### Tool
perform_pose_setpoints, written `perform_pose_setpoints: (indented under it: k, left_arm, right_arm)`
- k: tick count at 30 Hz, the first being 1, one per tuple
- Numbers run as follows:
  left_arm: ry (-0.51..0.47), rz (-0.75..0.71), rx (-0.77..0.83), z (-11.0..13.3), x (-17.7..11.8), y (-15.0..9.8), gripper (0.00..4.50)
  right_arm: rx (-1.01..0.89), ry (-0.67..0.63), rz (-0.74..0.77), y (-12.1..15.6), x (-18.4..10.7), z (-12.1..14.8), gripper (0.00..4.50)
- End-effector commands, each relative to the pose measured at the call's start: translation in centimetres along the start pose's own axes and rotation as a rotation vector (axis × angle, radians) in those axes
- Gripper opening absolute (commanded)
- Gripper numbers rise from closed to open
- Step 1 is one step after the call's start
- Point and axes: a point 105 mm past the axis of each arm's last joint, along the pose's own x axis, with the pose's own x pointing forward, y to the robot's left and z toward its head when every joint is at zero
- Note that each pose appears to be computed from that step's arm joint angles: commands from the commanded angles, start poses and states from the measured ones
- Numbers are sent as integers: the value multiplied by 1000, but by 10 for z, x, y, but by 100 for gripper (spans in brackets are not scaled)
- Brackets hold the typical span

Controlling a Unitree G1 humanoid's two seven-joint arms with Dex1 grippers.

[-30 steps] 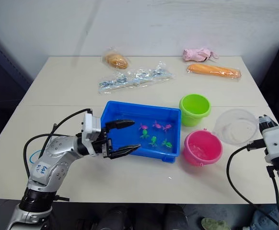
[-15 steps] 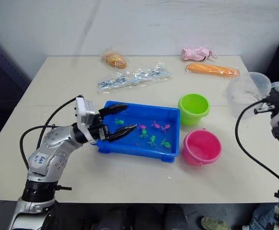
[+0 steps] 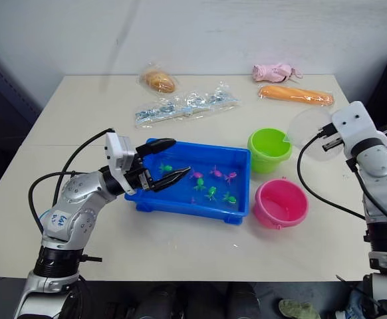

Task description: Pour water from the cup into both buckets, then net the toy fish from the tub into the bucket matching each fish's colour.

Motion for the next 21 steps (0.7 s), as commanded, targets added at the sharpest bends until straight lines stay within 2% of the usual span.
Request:
perform_pose_setpoints:
  k: [1,13,21]
  left_arm:
    - [-29,3,43,8,1,-2,450]
    - [-30,8,46,6,3,-5,450]
    - [-26,12,48,6,2,-7,450]
  right_arm:
    - [-191,-116,-103,-24,3,31,3]
    - [-442,-213,-151,-20,9,57,3]
    - [-548,-228,-184,-17,13,60,3]
